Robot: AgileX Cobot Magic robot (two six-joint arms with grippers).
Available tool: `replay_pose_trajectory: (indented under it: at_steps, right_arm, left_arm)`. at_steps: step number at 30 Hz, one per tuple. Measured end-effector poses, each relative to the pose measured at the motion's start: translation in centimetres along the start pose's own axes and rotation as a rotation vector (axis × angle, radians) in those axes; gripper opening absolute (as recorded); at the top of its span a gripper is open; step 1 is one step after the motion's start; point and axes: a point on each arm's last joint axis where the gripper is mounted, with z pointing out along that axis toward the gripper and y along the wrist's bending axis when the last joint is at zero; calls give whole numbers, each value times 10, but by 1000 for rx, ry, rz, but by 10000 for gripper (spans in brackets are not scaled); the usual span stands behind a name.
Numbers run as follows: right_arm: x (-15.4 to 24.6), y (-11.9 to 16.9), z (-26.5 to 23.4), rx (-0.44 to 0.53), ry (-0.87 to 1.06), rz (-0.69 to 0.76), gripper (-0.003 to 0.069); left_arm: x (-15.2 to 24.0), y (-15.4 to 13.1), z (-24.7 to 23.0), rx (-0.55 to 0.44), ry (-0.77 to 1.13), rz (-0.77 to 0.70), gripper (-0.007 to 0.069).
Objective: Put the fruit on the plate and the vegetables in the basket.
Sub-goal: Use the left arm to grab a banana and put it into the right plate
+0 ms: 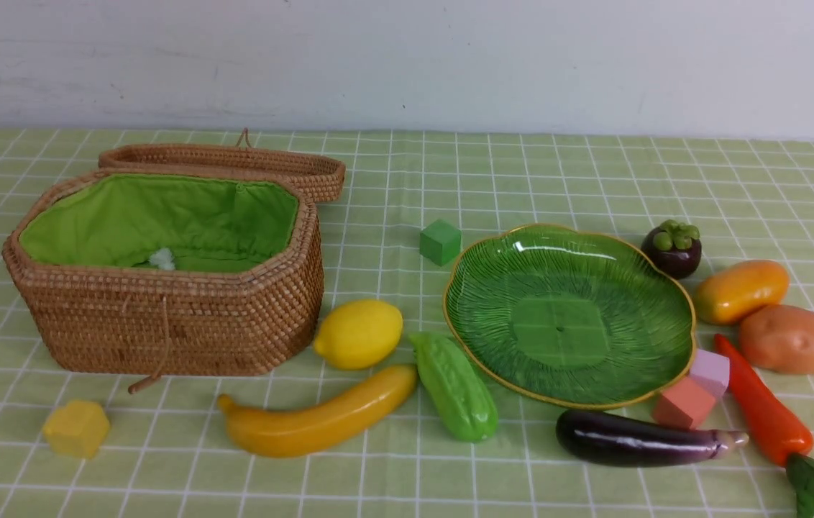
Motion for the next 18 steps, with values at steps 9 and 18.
replay_pose_trajectory:
  at_steps: [9,18]
  right_arm:
    - [0,0,0,0,0,0,242]
    - [0,0,0,0,0,0,242]
  left_arm:
    - [-23,-8,-3,164,-226,-615,239]
    - [-42,-5,-10,209,-393,-772,132]
